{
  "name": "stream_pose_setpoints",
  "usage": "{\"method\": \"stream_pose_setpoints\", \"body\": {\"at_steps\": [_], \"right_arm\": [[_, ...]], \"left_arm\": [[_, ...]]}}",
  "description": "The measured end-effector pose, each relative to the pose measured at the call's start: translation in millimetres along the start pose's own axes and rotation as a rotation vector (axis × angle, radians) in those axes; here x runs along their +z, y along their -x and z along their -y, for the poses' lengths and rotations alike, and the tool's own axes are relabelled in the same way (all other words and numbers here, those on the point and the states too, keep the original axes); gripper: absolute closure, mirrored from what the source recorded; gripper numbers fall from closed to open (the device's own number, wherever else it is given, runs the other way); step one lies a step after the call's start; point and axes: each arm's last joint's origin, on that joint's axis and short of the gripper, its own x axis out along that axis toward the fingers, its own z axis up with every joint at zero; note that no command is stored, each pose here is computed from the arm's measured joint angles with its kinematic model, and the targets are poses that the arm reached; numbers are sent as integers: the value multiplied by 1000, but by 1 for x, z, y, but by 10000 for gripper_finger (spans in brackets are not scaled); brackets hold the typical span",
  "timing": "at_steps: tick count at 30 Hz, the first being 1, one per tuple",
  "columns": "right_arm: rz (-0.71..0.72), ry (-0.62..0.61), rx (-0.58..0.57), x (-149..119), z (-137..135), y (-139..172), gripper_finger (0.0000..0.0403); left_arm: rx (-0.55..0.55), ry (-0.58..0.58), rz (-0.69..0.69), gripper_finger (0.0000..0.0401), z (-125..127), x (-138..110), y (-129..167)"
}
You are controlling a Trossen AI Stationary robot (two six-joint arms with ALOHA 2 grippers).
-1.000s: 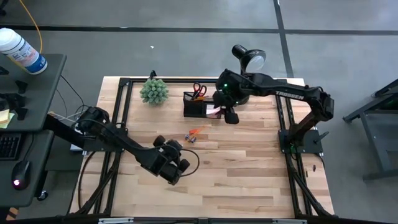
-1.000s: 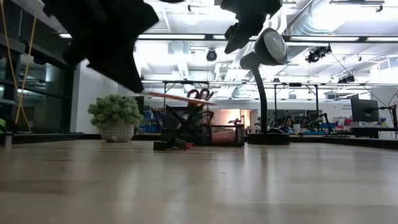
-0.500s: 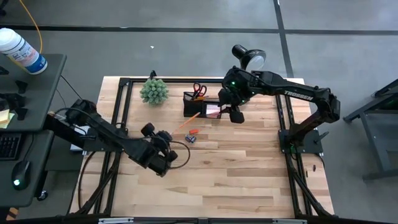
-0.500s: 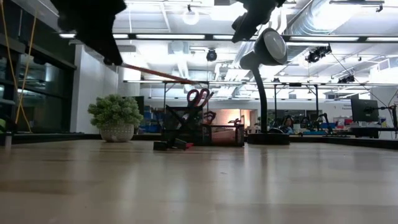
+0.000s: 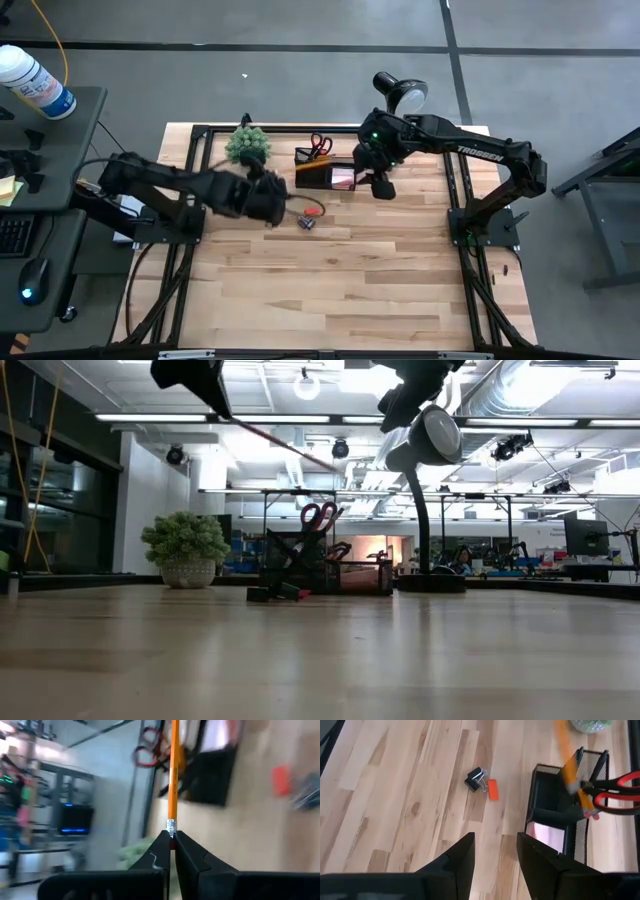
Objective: Pick and place office supplies into organizer
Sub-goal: Put the yellow pencil into the desk organizer
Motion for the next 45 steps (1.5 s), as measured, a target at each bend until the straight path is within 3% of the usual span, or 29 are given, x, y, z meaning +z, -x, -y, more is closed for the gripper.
{"method": "stream_pose_setpoints", "body": {"at_steps": [7, 15, 28, 45], "right_arm": [[-15, -9, 4, -3, -3, 6, 263], [22, -16, -9, -2, -5, 13, 263], [33, -44, -14, -1, -5, 14, 263], [41, -61, -13, 0, -4, 14, 263]], "left_arm": [[60, -285, -120, 401, -53, 1, -7], [12, -556, -182, 401, -74, 1, -30], [-7, -921, -219, 401, -61, 25, -72], [-68, -1159, -182, 401, -26, 52, -118]]}}
